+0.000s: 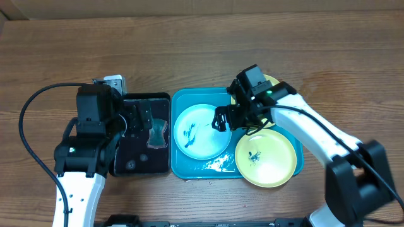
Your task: Clean dirty plates on tray and stack at the side
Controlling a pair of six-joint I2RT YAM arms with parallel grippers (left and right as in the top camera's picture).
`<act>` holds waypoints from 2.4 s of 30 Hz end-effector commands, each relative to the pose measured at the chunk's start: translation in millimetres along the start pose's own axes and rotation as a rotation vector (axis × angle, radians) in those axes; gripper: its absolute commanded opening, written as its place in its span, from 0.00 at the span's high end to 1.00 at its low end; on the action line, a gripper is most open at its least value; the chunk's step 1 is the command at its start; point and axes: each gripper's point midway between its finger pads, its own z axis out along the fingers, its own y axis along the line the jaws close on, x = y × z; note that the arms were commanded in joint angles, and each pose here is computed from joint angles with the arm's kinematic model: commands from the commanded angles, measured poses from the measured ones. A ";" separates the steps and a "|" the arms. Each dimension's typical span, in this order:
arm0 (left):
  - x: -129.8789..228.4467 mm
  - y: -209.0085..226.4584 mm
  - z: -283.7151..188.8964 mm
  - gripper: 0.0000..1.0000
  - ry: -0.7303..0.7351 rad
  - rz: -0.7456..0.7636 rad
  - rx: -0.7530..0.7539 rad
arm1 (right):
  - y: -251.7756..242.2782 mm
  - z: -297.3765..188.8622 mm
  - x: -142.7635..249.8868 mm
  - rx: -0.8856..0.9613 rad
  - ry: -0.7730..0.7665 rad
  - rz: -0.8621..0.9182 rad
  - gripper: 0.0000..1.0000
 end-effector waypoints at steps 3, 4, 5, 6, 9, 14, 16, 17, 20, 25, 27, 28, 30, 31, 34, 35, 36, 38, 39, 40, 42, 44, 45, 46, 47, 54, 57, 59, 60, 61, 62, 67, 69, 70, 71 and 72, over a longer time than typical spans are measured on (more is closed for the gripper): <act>-5.7 -1.8 -0.8 0.00 -0.005 0.015 0.011 | -1.4 14.1 -13.0 -0.007 -0.010 0.001 0.06; -5.2 -1.7 -0.8 0.00 -0.003 0.015 0.011 | -0.5 14.0 -15.9 -0.010 -0.021 0.000 0.07; -5.0 -1.6 -0.7 0.00 -0.002 0.015 0.011 | 0.2 14.0 -18.3 -0.013 -0.031 0.009 0.09; -4.8 -1.6 -0.7 0.00 -0.001 0.015 0.011 | 0.5 13.9 -20.5 -0.013 -0.040 0.020 0.11; -3.6 -1.4 -0.6 0.00 0.003 0.014 0.010 | -0.1 17.3 -23.9 -0.017 -0.050 0.048 0.16; -1.0 -0.9 0.1 0.00 0.015 0.013 0.008 | -10.3 33.7 -22.1 0.003 -0.027 0.100 0.23; -0.1 -0.7 0.1 0.00 0.019 0.013 0.007 | -13.3 39.0 -20.3 0.008 -0.013 0.114 0.24; 0.6 -0.6 0.1 0.00 0.022 0.013 0.007 | -15.3 41.9 -19.0 0.012 -0.004 0.126 0.26; 1.7 -0.5 0.0 0.00 0.026 0.013 0.006 | -20.7 47.5 -14.0 0.029 0.018 0.176 0.28; 4.3 -0.2 0.0 0.00 0.037 0.013 0.005 | -29.3 52.5 -4.1 0.065 0.057 0.252 0.35; 4.3 0.3 0.3 0.11 0.038 0.014 0.002 | -29.7 52.4 -2.8 0.068 0.062 0.258 0.42; 4.2 0.5 0.5 0.25 0.037 0.013 0.001 | -29.8 52.3 -2.3 0.069 0.064 0.260 0.48; 4.9 0.6 1.5 0.35 0.042 0.013 0.000 | -30.2 52.2 -1.4 0.071 0.067 0.268 0.53; 5.7 0.6 2.4 0.34 0.047 0.013 0.000 | -30.3 52.2 -1.3 0.072 0.067 0.272 0.55; 9.9 0.8 5.1 0.02 0.070 0.012 -0.001 | -30.9 52.2 -1.5 0.075 0.066 0.272 0.64; 11.9 -0.1 5.6 0.05 0.080 0.011 0.005 | -31.2 52.2 -1.6 0.077 0.065 0.272 0.69; 15.3 -1.6 6.0 0.07 0.096 0.010 0.015 | -31.6 52.2 -1.5 0.079 0.065 0.272 0.73; 20.1 -1.8 6.3 0.45 0.117 0.009 0.018 | -32.4 52.1 -1.3 0.084 0.064 0.272 0.78; 21.5 -0.6 6.3 0.48 0.123 0.010 0.011 | -33.4 52.0 -1.4 0.089 0.063 0.272 0.79; 22.2 0.0 7.0 0.32 0.127 0.010 0.008 | -33.6 52.0 -1.4 0.090 0.062 0.272 0.80; 23.7 -0.5 8.7 0.17 0.137 0.009 0.011 | -33.6 52.0 -1.3 0.090 0.063 0.272 0.83; 25.8 -0.4 13.0 0.95 0.154 0.010 0.011 | -33.6 52.0 -1.4 0.090 0.062 0.272 0.84; 26.9 0.0 15.5 0.96 0.163 0.010 0.009 | -33.5 52.0 -1.5 0.090 0.062 0.272 0.83; 28.6 0.5 19.9 0.94 0.177 0.009 0.007 | -33.5 52.0 -1.4 0.090 0.063 0.272 0.83; 30.8 1.0 24.7 0.89 0.195 0.008 0.004 | -33.5 52.0 -1.3 0.090 0.063 0.272 0.83; 57.1 -4.4 84.5 0.56 0.378 0.020 0.053 | -33.4 52.0 -1.8 0.089 0.061 0.271 0.81; 71.8 -14.7 108.9 0.58 0.454 0.010 0.125 | -33.5 52.0 -1.3 0.090 0.063 0.272 0.81; 82.6 -19.7 121.0 0.66 0.504 -0.006 0.160 | -33.5 52.0 -1.2 0.090 0.063 0.272 0.80; 88.3 -22.3 125.9 0.66 0.529 -0.016 0.179 | -33.5 52.0 -1.2 0.090 0.063 0.272 0.80; 92.9 -23.6 129.6 0.66 0.550 -0.023 0.189 | -33.5 52.0 -1.2 0.090 0.063 0.272 0.80; 98.1 -23.0 133.4 0.68 0.571 -0.028 0.188 | -33.5 52.0 -1.2 0.090 0.063 0.272 0.80; 120.2 -17.3 147.9 0.72 0.659 -0.043 0.167 | -33.4 52.0 -1.6 0.089 0.062 0.271 0.78; 126.9 -14.9 151.4 0.72 0.684 -0.041 0.158 | -33.3 52.0 -1.8 0.089 0.061 0.271 0.78; 129.2 -14.4 152.9 0.73 0.692 -0.039 0.157 | -33.2 52.1 -1.8 0.088 0.061 0.271 0.78; 130.2 -14.1 153.8 0.72 0.696 -0.040 0.156 | -33.3 52.0 -1.6 0.089 0.062 0.271 0.78; 130.3 -13.5 154.2 0.69 0.695 -0.038 0.154 | -33.3 52.0 -1.5 0.089 0.063 0.271 0.78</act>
